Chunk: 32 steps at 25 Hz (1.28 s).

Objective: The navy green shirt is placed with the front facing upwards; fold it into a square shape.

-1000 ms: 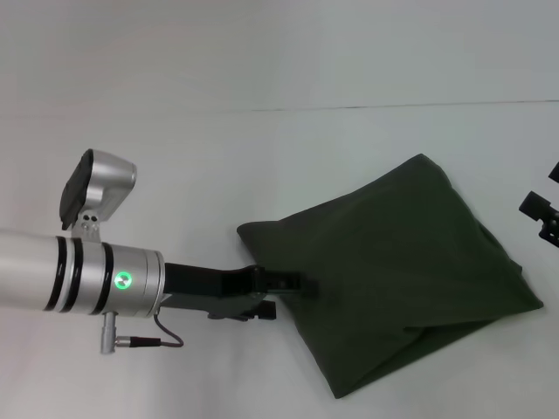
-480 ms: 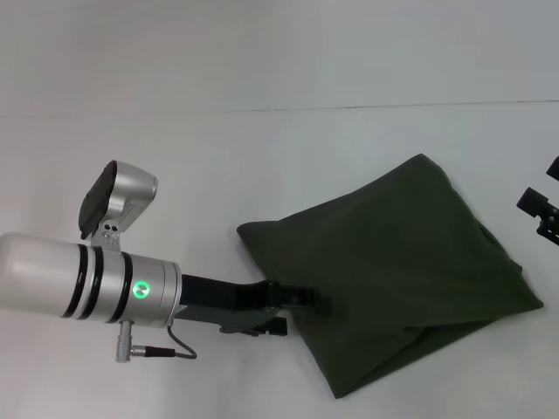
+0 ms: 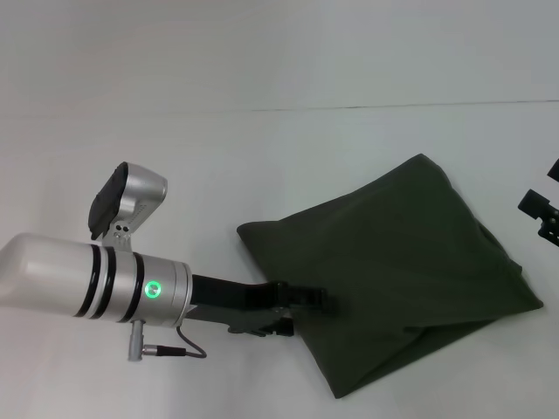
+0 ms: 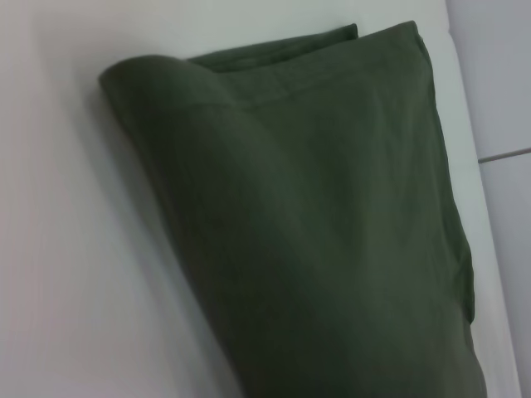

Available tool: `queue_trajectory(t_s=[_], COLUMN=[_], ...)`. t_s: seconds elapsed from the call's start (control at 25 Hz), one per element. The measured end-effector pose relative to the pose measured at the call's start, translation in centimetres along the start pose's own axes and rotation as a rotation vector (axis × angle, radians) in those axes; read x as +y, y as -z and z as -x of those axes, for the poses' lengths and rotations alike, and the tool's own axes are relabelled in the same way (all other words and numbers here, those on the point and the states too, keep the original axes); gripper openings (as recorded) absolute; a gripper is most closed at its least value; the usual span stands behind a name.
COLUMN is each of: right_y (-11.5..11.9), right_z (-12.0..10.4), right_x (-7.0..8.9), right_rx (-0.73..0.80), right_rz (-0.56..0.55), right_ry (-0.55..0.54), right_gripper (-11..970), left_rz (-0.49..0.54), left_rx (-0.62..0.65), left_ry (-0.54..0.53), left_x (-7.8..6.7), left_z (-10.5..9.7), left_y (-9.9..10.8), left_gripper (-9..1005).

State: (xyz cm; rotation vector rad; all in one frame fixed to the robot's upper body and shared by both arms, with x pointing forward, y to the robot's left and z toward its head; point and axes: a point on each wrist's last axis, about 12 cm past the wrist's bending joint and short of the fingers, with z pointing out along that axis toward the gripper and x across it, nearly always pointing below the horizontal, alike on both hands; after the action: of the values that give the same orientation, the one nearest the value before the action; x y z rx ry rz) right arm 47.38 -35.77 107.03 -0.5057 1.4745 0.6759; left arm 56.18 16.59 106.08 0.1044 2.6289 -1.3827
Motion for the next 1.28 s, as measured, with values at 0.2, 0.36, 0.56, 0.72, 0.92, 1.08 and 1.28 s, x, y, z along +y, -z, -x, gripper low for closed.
queue_trajectory(t_s=[0.2,0.36,0.56,0.72,0.92,1.08,1.28], right_y=[0.1,0.1,0.1,0.2,0.2,0.2,0.2], right_z=[0.1,0.2,0.2,0.3,0.3,0.3,0.3], right_x=[-0.1,-0.1,-0.1,-0.2,-0.2,-0.2,-0.2], right_rx=[0.001,0.002,-0.002,-0.008,-0.009,-0.01,-0.01], right_rz=[0.001,0.0,-0.002,-0.008,-0.009,-0.009,-0.009], right_ry=[0.007,0.009,0.01,0.011,0.011,0.011,0.01], right_gripper=[735,734,733,734,733,733,734], left_rz=[0.004,0.006,0.016,0.02,0.017,0.017,0.016], left_rx=[-0.003,0.014,0.032,0.037,0.041,0.042,0.043], left_ry=[-0.003,-0.008,-0.028,-0.028,-0.04,-0.049,-0.052], left_x=[-0.2,-0.4,-0.7,-0.9,-1.1,-1.2,-1.2], left_z=[0.2,0.3,0.3,0.5,0.6,0.7,0.7], left_y=[-0.3,-0.9,-1.3,-1.4,-1.3,-1.4,-1.4], left_gripper=[950,948,945,943,852,762,525])
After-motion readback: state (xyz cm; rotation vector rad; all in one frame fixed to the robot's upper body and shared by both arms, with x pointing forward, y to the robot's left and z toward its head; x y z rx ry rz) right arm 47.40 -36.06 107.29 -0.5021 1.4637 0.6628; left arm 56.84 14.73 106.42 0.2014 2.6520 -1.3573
